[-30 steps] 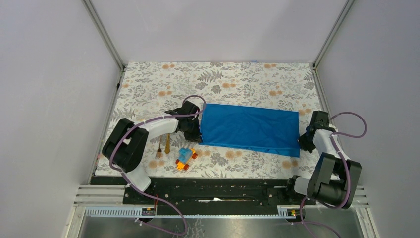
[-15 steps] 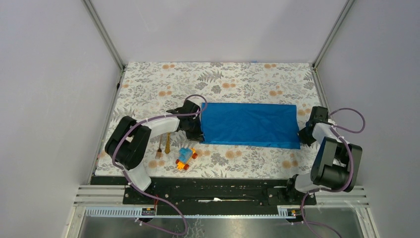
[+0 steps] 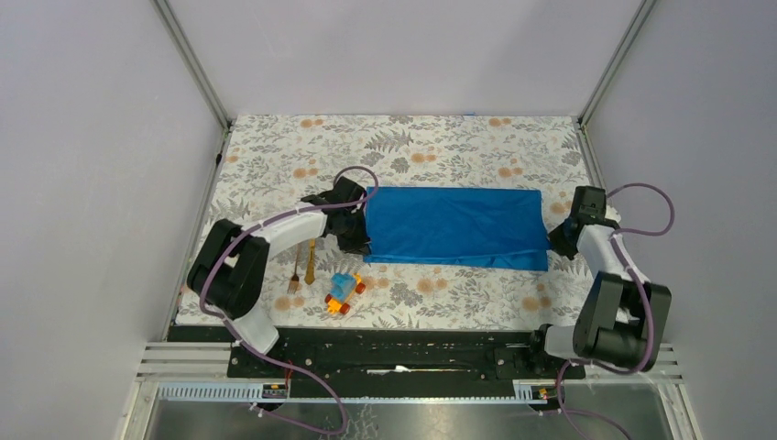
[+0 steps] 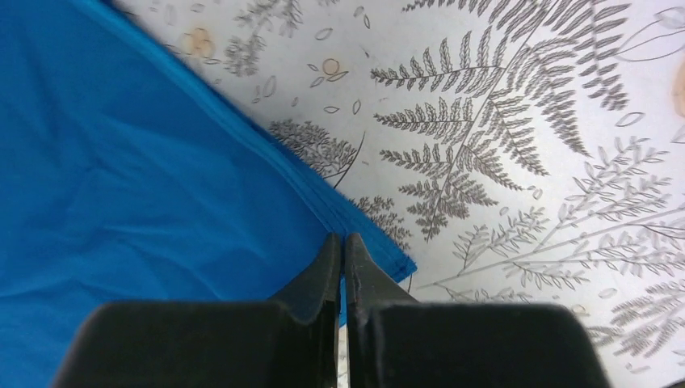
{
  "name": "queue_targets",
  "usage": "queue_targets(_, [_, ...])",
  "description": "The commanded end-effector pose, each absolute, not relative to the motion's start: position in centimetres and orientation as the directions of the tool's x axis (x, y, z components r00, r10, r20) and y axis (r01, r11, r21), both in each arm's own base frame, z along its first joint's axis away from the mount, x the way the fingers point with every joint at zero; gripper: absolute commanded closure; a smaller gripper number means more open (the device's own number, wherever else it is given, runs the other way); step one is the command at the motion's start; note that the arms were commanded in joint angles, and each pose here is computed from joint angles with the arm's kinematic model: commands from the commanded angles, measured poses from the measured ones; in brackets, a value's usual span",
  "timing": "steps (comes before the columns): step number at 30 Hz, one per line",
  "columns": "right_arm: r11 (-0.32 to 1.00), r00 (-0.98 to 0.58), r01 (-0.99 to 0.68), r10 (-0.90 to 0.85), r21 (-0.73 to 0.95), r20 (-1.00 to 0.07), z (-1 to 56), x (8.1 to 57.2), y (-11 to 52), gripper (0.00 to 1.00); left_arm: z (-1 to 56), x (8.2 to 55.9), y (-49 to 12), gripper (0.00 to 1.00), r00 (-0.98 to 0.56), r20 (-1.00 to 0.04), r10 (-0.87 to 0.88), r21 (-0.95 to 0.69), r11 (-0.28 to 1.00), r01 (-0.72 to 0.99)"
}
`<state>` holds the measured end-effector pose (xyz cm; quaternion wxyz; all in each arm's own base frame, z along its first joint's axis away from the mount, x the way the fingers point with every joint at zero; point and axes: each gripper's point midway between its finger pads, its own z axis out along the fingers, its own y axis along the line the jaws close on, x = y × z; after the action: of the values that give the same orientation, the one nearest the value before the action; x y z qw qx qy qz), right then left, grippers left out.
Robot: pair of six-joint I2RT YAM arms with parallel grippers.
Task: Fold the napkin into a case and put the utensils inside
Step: Fold and flatten the napkin at the center of the board.
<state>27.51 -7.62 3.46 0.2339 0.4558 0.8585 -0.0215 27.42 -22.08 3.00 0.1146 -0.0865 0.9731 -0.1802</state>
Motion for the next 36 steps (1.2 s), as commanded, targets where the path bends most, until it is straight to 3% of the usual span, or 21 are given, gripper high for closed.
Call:
queue_targets(1, [0.607, -0.476, 0.776, 0.742, 0.172, -0.472, 7.3, 26.8, -7.9, 1.00, 6.6, 27.7, -21.8, 1.00, -0.940, -0.272, -0.205, -0.393, 0.915, -0.086])
queue_targets(13, [0.602, -0.499, 0.782, 0.759, 0.160, -0.417, 6.0, 24.5, -6.7, 1.00, 5.7, 25.8, -21.2, 1.00, -0.950, -0.233, -0.209, -0.391, 0.914, -0.106])
queue_targets(24, [0.612, -0.512, 0.780, 0.744, 0.130, -0.429, 4.0, 26.2, -7.7, 1.00, 3.4, 27.0, -21.9, 1.00, -0.954, -0.218, -0.206, -0.383, 0.917, -0.111])
queue_targets(30, [0.645, -0.493, 0.723, 0.732, 0.246, -0.471, 6.6, 29.6, -7.2, 1.00, 6.5, 29.9, -22.3, 1.00, -0.923, -0.312, -0.227, -0.394, 0.914, -0.092])
queue_targets(36, [0.664, -0.414, 0.553, 0.743, 0.502, -0.526, 13.9, 38.8, -6.1, 1.00, 14.4, 38.9, -23.2, 1.00, -0.810, -0.504, -0.299, -0.437, 0.898, -0.059])
